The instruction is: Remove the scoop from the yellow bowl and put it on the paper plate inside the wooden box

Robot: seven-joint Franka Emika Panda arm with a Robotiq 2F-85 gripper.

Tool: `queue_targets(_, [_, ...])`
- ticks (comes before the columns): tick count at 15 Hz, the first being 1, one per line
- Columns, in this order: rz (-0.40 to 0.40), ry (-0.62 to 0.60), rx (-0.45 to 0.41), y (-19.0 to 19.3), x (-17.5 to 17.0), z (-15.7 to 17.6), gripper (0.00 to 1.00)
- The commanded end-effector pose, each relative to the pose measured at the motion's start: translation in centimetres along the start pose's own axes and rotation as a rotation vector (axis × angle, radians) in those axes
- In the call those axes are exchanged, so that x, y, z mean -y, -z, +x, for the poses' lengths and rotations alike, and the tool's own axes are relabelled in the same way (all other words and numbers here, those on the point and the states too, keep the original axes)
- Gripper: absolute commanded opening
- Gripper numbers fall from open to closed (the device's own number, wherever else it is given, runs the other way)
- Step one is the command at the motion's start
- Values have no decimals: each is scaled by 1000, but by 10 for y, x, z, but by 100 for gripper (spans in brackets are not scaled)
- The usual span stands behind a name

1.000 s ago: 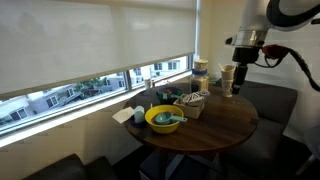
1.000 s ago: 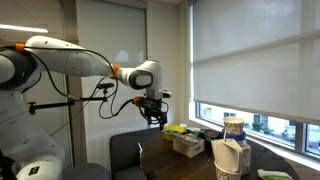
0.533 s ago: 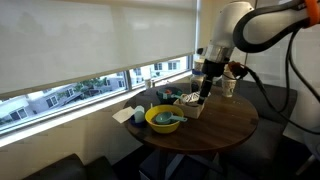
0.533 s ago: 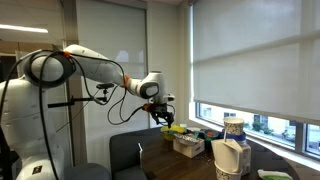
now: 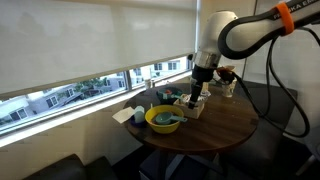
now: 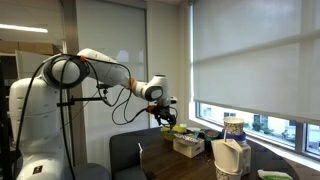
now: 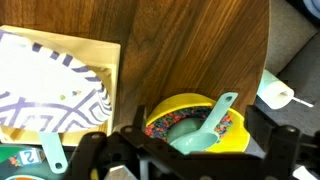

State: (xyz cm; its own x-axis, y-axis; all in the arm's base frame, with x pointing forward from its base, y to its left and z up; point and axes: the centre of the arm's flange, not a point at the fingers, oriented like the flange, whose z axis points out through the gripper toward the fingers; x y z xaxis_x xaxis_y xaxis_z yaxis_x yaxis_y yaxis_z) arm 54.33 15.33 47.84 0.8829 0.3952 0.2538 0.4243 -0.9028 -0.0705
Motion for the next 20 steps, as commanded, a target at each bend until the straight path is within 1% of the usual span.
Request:
queue_targets(1, [41,-54,-20,-17,5,18,100])
queue_targets(3, [39,-76,-48,-25,4,25,100])
queue_targets(4, [39,-78,-66,-28,4,29,94])
queue_targets(5, [44,-75,-83,-32,5,34,91])
queue_targets(6, [62,-71,-95,-37,5,38,85])
queue_targets(7, [77,-70,-103,-40,8,42,83])
queue_targets(8, [97,-72,-99,-45,10,46,76])
queue_targets(10, [140,-71,-87,-53,17,50,75])
queue_targets(11, [153,-70,-83,-58,19,52,69])
queue_targets(12, [164,-68,-77,-61,22,54,72])
queue_targets(13, [167,-70,-74,-66,23,56,68])
queue_targets(14, [171,-75,-69,-69,23,56,70])
queue_targets(16, [177,-90,-59,-75,21,58,57])
queue_targets(17, [180,-99,-51,-77,20,58,42])
queue_targets(19, [179,-122,-35,-77,17,57,29])
queue_targets(20, [182,-130,-26,-74,16,56,21])
